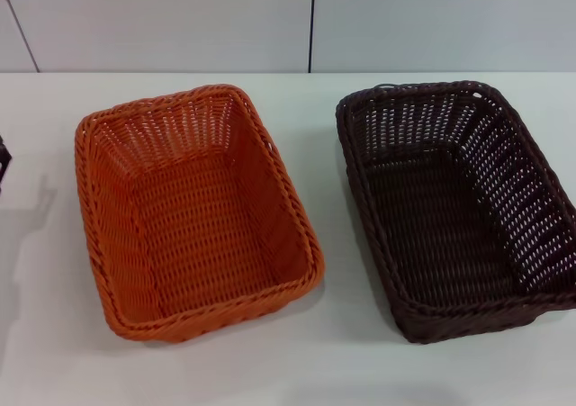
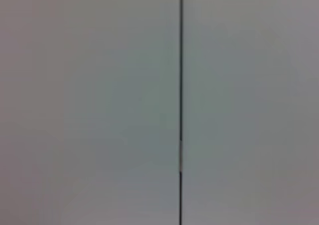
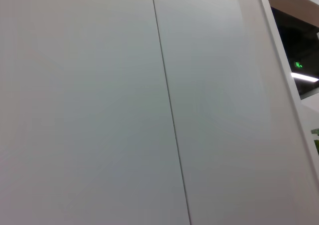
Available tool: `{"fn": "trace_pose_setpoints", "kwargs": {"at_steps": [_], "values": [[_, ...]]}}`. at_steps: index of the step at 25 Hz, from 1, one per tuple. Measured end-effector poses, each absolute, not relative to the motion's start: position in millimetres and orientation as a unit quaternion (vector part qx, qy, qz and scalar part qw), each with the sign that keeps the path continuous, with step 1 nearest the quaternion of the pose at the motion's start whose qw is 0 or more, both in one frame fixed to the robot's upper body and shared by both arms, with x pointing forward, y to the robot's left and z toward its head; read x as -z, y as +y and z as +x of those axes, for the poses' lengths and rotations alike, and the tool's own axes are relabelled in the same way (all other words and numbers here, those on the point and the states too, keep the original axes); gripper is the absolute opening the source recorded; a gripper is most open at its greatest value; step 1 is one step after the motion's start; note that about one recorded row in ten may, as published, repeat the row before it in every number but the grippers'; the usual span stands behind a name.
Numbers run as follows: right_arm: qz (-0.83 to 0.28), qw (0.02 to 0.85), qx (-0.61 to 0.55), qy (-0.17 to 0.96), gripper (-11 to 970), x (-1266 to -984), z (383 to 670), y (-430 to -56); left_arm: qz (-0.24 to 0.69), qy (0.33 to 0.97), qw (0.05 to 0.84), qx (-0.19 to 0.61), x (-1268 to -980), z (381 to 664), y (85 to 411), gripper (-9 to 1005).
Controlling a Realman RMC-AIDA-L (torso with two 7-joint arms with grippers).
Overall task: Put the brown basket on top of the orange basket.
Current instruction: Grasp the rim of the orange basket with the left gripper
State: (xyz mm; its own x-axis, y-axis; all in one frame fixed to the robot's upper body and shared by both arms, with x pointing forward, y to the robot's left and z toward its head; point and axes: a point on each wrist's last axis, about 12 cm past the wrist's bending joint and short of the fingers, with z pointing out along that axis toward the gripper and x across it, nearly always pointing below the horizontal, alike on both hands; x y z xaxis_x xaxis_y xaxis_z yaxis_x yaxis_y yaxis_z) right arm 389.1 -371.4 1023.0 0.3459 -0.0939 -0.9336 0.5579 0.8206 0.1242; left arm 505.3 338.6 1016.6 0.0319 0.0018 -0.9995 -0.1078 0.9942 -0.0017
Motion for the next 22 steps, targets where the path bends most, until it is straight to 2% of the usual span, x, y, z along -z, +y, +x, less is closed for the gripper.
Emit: {"fn": "trace_pose_setpoints", "kwargs": {"at_steps": [4, 7, 9, 12, 13, 14, 15, 16, 19, 20, 21, 22], "values": [[0.226, 0.803, 0.205, 0.512, 736, -1027.0, 385.9, -365.0, -0.04, 0.677, 0.734, -0.035, -1025.2, 508.9, 339.9, 778], [0.223, 0.81, 0.202, 0.504, 735, -1029.8, 388.8, -363.2, -0.007, 0.678, 0.733, -0.046, -1029.8, 517.2, 339.1, 776], [0.22, 0.823, 0.19, 0.488, 735, -1035.2, 396.0, -360.2, 0.033, 0.706, 0.706, -0.048, -1039.5, 544.9, 336.2, 774], [0.22, 0.831, 0.181, 0.478, 735, -1038.9, 403.6, -358.7, 0.033, 0.706, 0.706, -0.048, -1039.5, 544.9, 336.2, 771], [0.219, 0.834, 0.178, 0.475, 735, -1040.6, 407.6, -358.2, 0.039, 0.716, 0.696, -0.042, -1046.7, 555.6, 333.4, 770], [0.215, 0.838, 0.175, 0.47, 735, -1043.3, 413.3, -358.1, 0.045, 0.734, 0.677, -0.032, -1068.1, 574.6, 326.0, 769], [0.215, 0.838, 0.175, 0.47, 735, -1043.3, 413.3, -358.1, 0.045, 0.734, 0.677, -0.032, -1068.1, 574.6, 326.0, 769], [0.213, 0.84, 0.175, 0.468, 735, -1044.3, 414.4, -358.4, 0.052, 0.74, 0.67, -0.035, -1081.2, 582.0, 322.5, 768], [0.209, 0.843, 0.18, 0.461, 735, -1046.0, 412.7, -362.1, 0.052, 0.74, 0.67, -0.035, -1081.2, 582.0, 322.5, 765], [0.209, 0.844, 0.18, 0.46, 735, -1046.2, 411.6, -363.3, 0.059, 0.755, 0.652, -0.041, -1126.1, 595.6, 312.8, 764], [0.209, 0.845, 0.179, 0.458, 735, -1046.5, 410.2, -365.4, 0.042, 0.775, 0.631, -0.026, -1148.4, 599.2, 308.6, 763], [0.209, 0.845, 0.179, 0.458, 735, -1046.5, 410.2, -365.4, 0.042, 0.775, 0.631, -0.026, -1148.4, 599.2, 308.6, 762]]}}
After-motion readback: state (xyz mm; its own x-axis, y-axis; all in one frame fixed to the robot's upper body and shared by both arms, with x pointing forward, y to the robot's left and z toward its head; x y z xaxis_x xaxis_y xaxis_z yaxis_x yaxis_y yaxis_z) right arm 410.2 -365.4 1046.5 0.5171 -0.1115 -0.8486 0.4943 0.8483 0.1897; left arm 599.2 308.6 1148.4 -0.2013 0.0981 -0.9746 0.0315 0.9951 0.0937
